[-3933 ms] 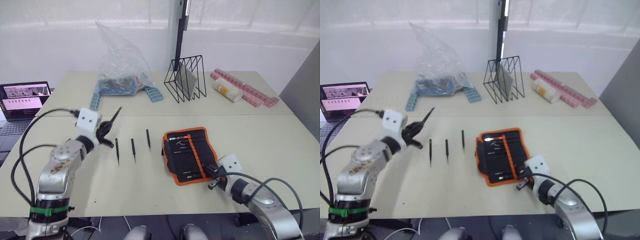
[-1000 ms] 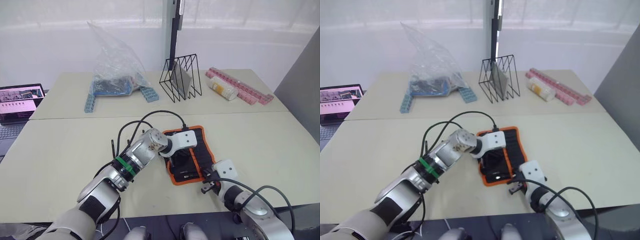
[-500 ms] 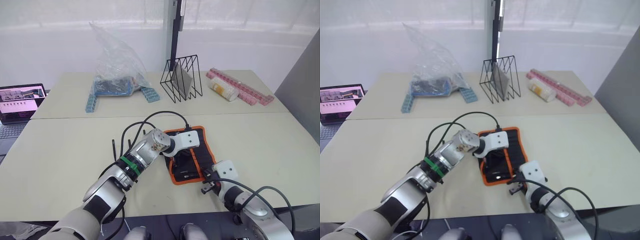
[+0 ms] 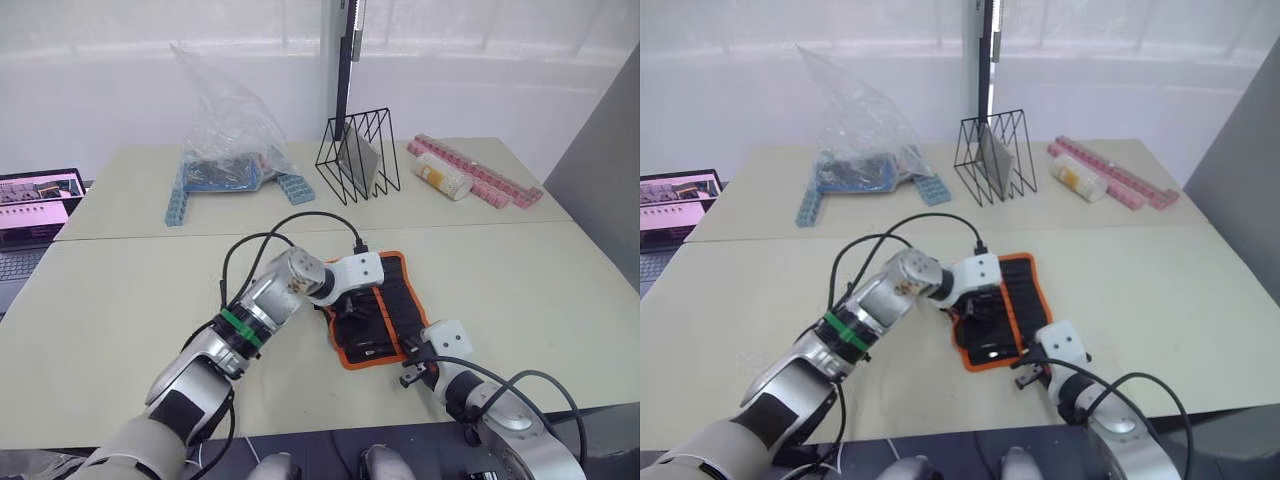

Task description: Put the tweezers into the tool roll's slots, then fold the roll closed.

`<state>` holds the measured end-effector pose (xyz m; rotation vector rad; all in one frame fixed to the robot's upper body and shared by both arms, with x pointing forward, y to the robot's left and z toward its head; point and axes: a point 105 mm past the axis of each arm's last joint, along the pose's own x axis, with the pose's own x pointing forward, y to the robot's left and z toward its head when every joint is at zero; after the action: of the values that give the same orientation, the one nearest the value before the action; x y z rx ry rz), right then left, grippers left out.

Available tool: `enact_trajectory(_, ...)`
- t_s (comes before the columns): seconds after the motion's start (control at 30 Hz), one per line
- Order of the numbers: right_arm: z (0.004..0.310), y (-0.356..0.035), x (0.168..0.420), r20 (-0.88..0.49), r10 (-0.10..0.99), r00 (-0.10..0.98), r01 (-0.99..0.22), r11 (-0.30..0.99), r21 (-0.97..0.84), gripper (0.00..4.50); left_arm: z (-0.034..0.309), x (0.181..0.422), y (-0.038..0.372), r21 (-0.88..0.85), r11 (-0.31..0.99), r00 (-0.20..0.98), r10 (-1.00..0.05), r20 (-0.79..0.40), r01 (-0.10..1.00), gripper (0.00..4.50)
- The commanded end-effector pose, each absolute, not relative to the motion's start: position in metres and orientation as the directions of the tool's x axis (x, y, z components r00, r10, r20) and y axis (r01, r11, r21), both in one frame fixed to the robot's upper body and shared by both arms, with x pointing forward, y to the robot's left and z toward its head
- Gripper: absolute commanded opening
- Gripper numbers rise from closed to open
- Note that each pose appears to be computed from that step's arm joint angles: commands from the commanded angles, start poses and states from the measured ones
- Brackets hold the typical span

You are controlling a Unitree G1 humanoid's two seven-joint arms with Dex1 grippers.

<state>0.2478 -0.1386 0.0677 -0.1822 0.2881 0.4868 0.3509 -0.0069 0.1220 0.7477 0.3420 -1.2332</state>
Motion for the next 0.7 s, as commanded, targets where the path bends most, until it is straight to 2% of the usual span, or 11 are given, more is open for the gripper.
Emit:
enact_trajectory(0.03,0.053,-0.131,0.243,-0.363,0.473,0.803,-0.527,0.848,-0.061,0.0,0.15,0.347,-0.003,0.355,0.161,0.342,-0.77,-0.538,0.921,4.47)
enact_trajectory(0.13,0.054,-0.132,0.246,-0.361,0.475,0.803,-0.53,0.845,-0.066,0.0,0.165,0.344,0.026,0.334,0.247,0.386,-0.798,-0.462,0.91,4.47)
enact_trajectory(0.2,0.055,-0.133,0.249,-0.359,0.479,0.801,-0.535,0.842,-0.069,0.0,0.174,0.342,0.05,0.331,0.319,0.433,-0.822,-0.37,0.888,4.47)
enact_trajectory(0.3,0.055,-0.133,0.252,-0.357,0.49,0.796,-0.547,0.834,-0.075,0.0,0.179,0.343,0.095,0.371,0.43,0.542,-0.789,-0.289,0.823,4.47)
enact_trajectory(0.47,0.056,-0.134,0.257,-0.354,0.501,0.79,-0.56,0.825,-0.081,0.0,0.175,0.332,0.155,0.331,0.567,0.651,-0.711,-0.265,0.754,4.47)
enact_trajectory(0.53,0.056,-0.136,0.259,-0.355,0.506,0.786,-0.566,0.82,-0.084,0.0,0.164,0.316,0.195,0.291,0.649,0.712,-0.647,-0.274,0.703,4.47)
enact_trajectory(0.63,0.055,-0.137,0.26,-0.356,0.51,0.783,-0.571,0.816,-0.087,0.0,0.157,0.303,0.218,0.277,0.694,0.747,-0.603,-0.28,0.664,4.47)
enact_trajectory(0.7,0.055,-0.141,0.261,-0.359,0.511,0.781,-0.573,0.814,-0.089,0.0,0.141,0.279,0.246,0.235,0.757,0.786,-0.54,-0.3,0.61,4.47)
